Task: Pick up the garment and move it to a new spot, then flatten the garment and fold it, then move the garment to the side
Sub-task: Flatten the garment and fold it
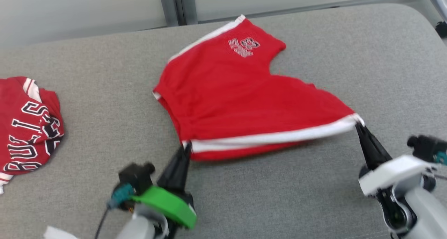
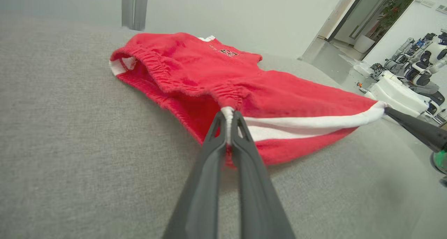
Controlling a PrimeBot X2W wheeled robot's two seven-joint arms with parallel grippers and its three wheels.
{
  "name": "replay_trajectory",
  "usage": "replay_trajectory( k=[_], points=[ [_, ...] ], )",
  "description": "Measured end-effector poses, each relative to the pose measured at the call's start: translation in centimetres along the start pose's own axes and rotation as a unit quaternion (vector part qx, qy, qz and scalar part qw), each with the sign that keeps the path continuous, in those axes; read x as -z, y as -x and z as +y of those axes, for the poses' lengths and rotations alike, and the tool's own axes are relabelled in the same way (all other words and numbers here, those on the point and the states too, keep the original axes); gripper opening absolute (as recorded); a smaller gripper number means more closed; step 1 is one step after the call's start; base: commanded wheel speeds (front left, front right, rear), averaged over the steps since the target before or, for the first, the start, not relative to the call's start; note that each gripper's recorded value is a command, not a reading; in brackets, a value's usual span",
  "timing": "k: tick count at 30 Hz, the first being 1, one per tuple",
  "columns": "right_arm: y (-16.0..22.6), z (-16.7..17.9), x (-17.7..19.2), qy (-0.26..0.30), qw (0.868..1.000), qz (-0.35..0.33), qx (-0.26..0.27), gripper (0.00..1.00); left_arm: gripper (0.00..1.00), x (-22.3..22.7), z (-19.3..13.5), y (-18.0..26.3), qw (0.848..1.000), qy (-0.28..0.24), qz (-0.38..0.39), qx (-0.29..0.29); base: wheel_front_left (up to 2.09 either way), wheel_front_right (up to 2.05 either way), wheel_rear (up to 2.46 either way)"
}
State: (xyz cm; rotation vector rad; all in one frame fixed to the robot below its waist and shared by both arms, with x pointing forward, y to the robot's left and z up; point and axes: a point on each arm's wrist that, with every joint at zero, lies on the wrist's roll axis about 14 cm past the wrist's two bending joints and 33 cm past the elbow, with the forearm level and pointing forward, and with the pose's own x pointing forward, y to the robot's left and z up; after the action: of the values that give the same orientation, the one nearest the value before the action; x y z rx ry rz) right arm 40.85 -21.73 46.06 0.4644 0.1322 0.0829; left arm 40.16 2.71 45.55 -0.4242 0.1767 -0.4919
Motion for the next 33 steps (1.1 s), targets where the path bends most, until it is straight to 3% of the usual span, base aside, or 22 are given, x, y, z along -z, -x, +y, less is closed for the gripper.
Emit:
replay_trajectory(
  k=[10, 14, 23, 33],
  points=[
    [7.9, -1.8, 3.9, -0.023, 0.997, 0.054, 0.048, 0.0, 0.0, 4.5, -1.4, 6.6, 0.999, 0.004, 0.049, -0.014, 0.0, 0.0, 0.0],
    [9.1, -1.3, 3.8, -0.029, 0.997, 0.052, 0.054, 0.0, 0.0, 4.3, -1.8, 7.2, 0.999, -0.001, 0.044, -0.011, 0.0, 0.0, 0.0],
    [5.6, 1.5, -0.3, -0.027, 0.999, 0.008, 0.018, 0.0, 0.0, 2.0, -2.6, 6.5, 1.0, -0.023, 0.008, 0.006, 0.0, 0.0, 0.0],
    [-2.8, 5.2, -4.9, -0.018, 0.999, -0.02, -0.037, 0.0, 0.0, -1.9, -2.2, 2.9, 0.998, -0.037, -0.036, 0.019, 0.0, 0.0, 0.0]
  ],
)
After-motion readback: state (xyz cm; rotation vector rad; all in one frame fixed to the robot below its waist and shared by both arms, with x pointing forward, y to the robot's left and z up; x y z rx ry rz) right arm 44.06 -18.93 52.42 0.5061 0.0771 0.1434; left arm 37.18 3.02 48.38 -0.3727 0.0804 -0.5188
